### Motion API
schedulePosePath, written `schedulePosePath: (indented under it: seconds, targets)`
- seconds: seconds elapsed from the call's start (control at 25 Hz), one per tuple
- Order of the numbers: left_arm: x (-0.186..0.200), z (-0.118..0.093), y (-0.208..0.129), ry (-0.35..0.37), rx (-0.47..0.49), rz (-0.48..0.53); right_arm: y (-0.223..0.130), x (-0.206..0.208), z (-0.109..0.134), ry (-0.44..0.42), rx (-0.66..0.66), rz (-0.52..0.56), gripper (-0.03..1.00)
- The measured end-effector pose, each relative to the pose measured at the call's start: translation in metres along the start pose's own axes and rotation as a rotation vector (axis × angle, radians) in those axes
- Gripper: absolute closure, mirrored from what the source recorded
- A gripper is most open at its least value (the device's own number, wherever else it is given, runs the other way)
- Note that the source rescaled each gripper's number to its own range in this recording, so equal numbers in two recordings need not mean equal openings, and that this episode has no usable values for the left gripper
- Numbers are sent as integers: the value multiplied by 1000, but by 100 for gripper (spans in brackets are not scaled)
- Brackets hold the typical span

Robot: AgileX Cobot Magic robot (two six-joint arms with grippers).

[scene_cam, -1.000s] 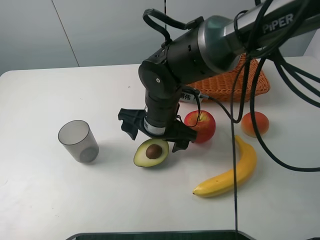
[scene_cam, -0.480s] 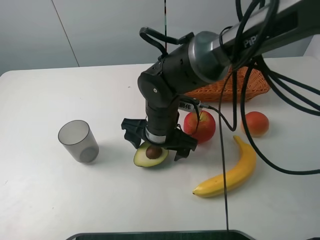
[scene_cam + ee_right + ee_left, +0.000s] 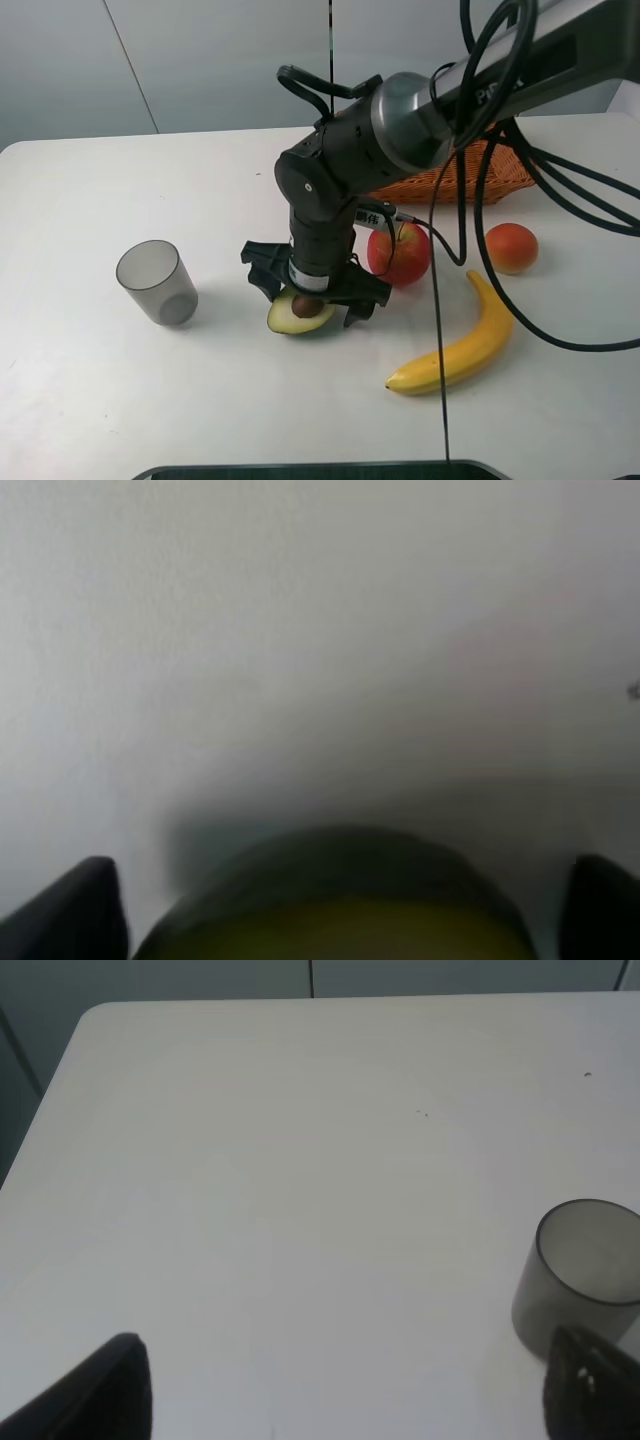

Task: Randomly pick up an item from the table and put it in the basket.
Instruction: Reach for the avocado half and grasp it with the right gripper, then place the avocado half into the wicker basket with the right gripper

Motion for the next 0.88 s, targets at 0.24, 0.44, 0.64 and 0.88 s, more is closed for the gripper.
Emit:
schedulePosePath:
  seconds: [0.24, 0.44, 0.64, 0.88]
  targets:
    - [0, 0, 0, 0, 0, 0, -1, 0, 1, 8, -13, 6, 95]
    - [0, 0, 0, 0, 0, 0, -1, 0, 2, 10, -4, 8, 95]
    - [0, 0, 0, 0, 0, 0, -1, 0, 2, 12, 7, 12, 95]
    - [0, 0, 0, 0, 0, 0, -3, 0, 2, 16, 27, 20, 95]
Point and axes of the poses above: a point on each arm's last joint axis where the gripper is mounted, x pointing back along that axis away from the gripper, z along the wrist's bending axis when the last joint is at zero, y = z × x, the point moved 4 cm from there along -x, pointing out along that axis toward the gripper, and after that the axes turned 3 degrees about x, right-handed, at the moved point
